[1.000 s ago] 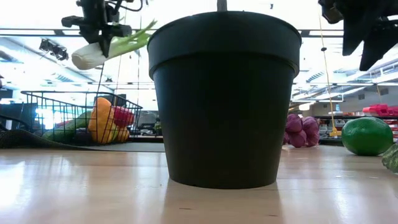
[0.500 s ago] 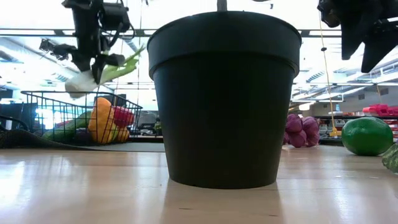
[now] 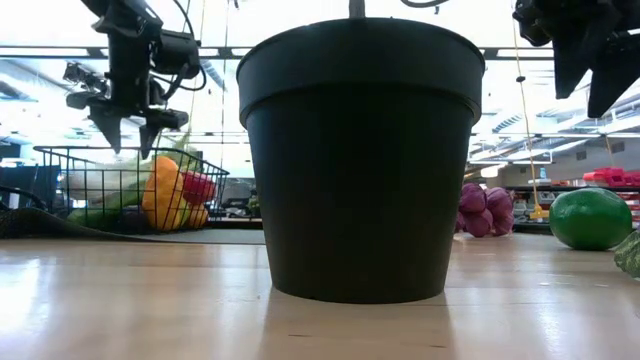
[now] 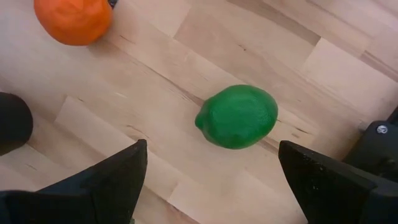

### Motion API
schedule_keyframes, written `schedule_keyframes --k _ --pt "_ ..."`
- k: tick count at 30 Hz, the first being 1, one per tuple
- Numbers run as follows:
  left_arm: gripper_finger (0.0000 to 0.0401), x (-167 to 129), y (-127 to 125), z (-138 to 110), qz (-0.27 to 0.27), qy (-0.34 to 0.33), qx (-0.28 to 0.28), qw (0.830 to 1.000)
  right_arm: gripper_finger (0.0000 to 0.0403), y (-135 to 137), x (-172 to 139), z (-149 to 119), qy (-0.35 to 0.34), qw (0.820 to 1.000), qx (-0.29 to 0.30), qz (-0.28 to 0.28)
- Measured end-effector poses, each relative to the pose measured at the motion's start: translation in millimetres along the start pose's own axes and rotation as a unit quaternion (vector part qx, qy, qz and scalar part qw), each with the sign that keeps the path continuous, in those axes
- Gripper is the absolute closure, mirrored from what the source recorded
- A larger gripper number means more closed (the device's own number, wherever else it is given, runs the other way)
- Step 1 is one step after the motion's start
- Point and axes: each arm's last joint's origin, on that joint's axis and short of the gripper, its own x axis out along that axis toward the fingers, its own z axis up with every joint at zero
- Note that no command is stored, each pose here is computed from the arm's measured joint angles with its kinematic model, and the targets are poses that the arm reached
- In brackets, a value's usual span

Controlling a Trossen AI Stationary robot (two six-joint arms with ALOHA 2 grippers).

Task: Build produce basket
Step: Put the green lime into the wire basket

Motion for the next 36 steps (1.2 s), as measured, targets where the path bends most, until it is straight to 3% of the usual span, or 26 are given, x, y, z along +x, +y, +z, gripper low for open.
schedule_keyframes --k 6,15,19,24,30,36 --pt "0.0145 -7 3 7 0.004 0.002 0.000 1.000 0.0037 -1 0 0 0.001 1.000 -0.001 -0.005" --pt "0.0165 -35 -1 28 -0.035 -0.042 -0.015 0.998 0.0037 -1 0 1 -0.002 1.000 0.011 -0.007" --pt "0.0169 -57 -11 38 -0.097 -0.071 -0.024 0.992 0.0037 -2 1 4 -0.020 1.000 0.018 -0.013" --pt "0.0168 -80 -27 44 -0.221 -0.086 0.018 0.971 0.0038 -5 9 4 -0.004 0.999 0.033 -0.019" --pt "0.0168 -93 -38 38 -0.322 -0.044 0.054 0.944 0.0051 -3 40 -7 0.045 0.998 0.038 0.014" --pt "0.0166 -105 -48 26 -0.390 -0.006 0.086 0.917 0.0054 -13 63 -16 0.071 0.994 0.086 -0.013"
